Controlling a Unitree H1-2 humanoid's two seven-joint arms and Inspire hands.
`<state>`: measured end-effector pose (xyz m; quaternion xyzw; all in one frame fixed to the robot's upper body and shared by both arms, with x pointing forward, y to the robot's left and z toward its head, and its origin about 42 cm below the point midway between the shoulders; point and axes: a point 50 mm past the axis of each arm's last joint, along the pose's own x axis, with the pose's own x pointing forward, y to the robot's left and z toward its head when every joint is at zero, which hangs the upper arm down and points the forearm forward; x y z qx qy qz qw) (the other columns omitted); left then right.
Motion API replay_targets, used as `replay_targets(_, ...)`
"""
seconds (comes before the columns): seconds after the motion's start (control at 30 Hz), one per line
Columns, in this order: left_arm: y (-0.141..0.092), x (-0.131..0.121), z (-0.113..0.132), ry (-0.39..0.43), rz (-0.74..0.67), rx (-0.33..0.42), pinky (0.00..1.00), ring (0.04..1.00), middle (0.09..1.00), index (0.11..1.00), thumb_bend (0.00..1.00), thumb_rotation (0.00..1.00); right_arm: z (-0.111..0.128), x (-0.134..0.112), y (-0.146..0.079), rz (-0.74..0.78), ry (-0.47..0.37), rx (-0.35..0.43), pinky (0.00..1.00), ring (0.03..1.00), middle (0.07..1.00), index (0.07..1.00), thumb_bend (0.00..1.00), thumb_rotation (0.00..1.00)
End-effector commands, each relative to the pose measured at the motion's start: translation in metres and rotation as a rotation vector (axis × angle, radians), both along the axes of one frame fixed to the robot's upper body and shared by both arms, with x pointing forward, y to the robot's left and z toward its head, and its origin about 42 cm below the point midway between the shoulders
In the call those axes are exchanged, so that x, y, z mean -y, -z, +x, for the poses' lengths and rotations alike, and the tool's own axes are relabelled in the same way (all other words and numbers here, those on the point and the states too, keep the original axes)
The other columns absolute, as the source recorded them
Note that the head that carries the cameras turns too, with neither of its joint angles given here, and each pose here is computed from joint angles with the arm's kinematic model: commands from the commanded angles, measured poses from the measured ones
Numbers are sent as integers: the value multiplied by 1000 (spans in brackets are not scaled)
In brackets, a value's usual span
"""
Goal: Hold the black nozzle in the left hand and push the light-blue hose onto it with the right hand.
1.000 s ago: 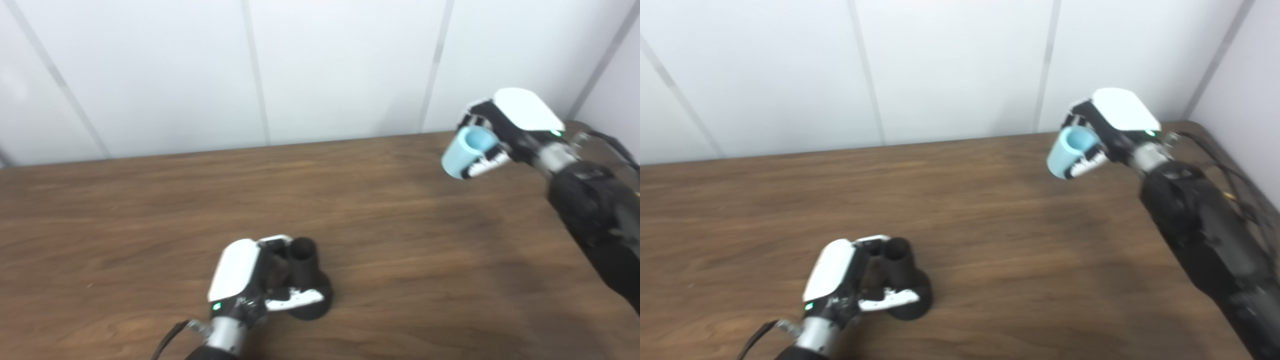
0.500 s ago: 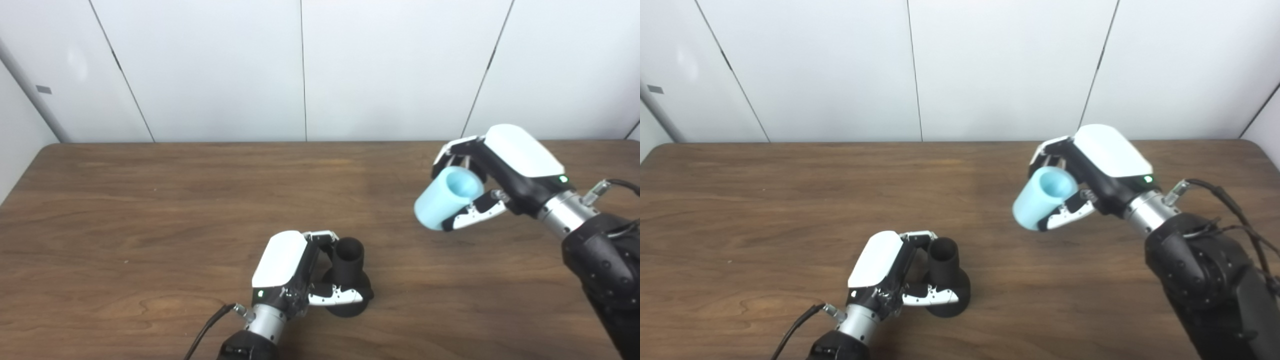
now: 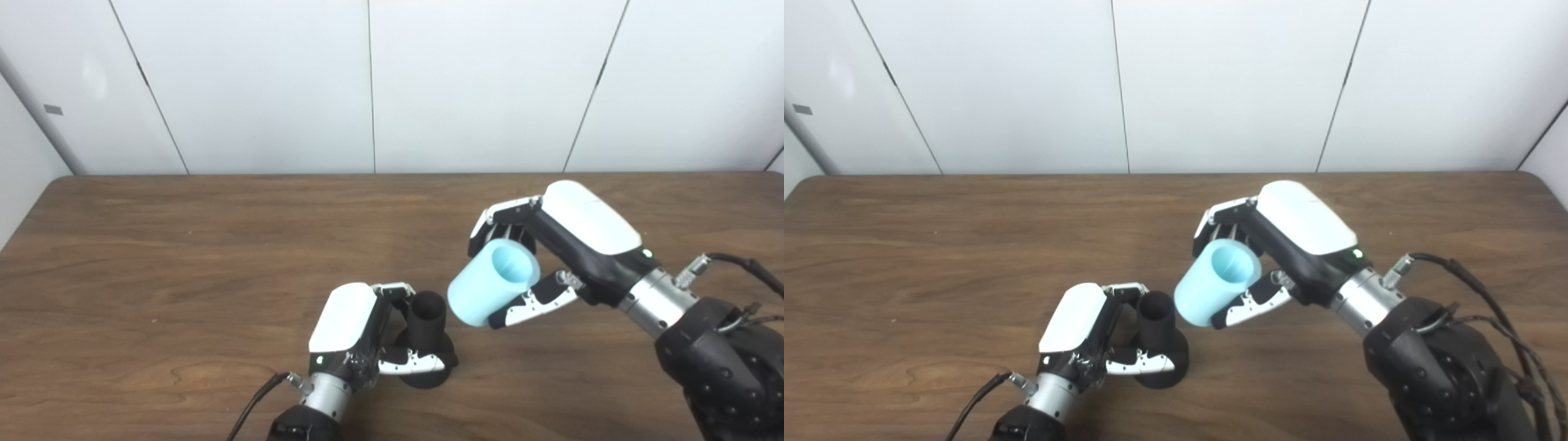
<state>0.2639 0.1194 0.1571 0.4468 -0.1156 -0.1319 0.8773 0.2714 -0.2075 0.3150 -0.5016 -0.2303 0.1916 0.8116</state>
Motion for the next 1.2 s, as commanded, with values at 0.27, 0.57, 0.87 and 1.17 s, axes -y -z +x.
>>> replay_targets(0.27, 5, -1, -2, -6, 35, -52, 710, 641, 477, 496, 525, 0, -9, -6, -18, 30, -33, 84, 358, 437, 447, 511, 530, 0)
replay_targets(0.57, 3, 3, -2, 1, 39, -47, 697, 637, 482, 492, 525, 0, -6, -9, -12, 68, -34, 101, 387, 453, 443, 514, 529, 0)
replay_targets(0.87, -2, 9, -4, 2, 33, -40, 676, 632, 473, 499, 525, 0, -2, -8, -6, 57, -22, 85, 370, 448, 444, 512, 530, 0)
replay_targets(1.17, -4, 14, -5, 5, 25, -48, 693, 643, 481, 492, 525, 0, 0, -5, -3, 34, -21, 83, 378, 457, 447, 513, 530, 0)
